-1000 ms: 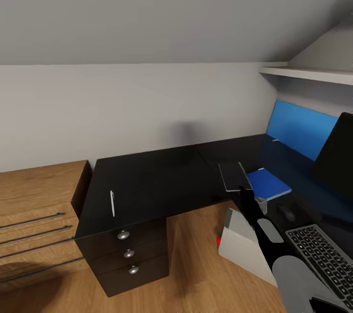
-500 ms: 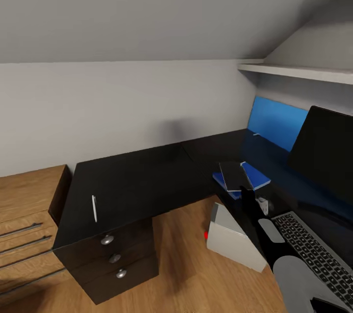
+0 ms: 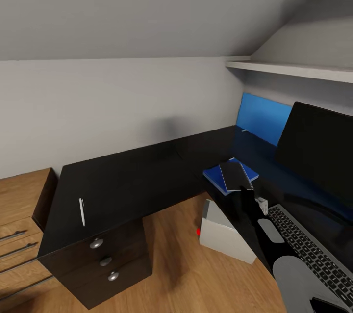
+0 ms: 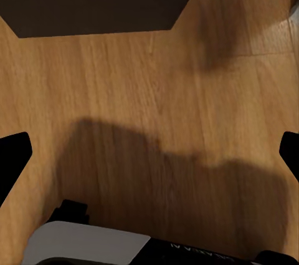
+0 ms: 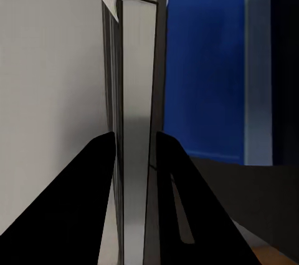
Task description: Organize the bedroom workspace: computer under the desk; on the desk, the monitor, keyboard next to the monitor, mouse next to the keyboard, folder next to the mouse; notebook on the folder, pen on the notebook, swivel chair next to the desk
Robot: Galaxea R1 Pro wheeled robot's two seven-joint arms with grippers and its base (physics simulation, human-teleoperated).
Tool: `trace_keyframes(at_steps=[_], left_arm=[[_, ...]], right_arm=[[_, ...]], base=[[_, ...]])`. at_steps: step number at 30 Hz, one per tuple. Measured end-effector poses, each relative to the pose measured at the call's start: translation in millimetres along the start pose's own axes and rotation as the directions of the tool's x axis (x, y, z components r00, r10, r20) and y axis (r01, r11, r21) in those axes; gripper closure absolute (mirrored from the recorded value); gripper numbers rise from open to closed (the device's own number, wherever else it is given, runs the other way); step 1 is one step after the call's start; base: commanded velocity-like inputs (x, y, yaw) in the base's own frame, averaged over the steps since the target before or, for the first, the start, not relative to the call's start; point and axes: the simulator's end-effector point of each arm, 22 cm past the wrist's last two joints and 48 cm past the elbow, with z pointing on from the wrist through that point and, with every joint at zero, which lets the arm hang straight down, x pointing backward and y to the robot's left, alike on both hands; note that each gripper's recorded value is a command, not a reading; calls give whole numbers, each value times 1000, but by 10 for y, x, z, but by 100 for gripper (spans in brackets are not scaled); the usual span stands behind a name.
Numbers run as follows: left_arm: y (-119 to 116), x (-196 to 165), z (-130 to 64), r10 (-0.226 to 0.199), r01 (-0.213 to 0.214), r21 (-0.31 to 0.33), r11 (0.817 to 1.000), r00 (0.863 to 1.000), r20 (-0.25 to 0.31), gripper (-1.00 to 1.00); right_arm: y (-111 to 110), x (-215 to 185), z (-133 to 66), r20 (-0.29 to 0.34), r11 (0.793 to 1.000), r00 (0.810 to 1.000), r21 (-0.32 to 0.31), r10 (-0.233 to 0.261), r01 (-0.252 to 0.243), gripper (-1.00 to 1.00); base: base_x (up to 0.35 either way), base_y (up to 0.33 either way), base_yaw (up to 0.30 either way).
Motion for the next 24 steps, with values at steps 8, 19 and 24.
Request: trace_keyframes(at_steps=[8, 19, 24], left_arm=[[-2, 0, -2, 0, 0, 1, 1000, 1000, 1, -100], [-1, -4, -2, -1, 1, 1, 1000, 1000, 2, -100], [-3, -4, 0, 0, 0, 1, 1000, 1000, 2, -100]], right_arm=[[2, 1, -3, 0, 1000, 1000, 0, -4, 4, 100], [-7, 2, -4, -2, 1000, 1000, 2, -4, 4, 100], [-14, 10, -2, -3, 1000, 1000, 4, -2, 2, 100]], base=[[99, 0, -3], [269, 0, 0], [53, 0, 0]])
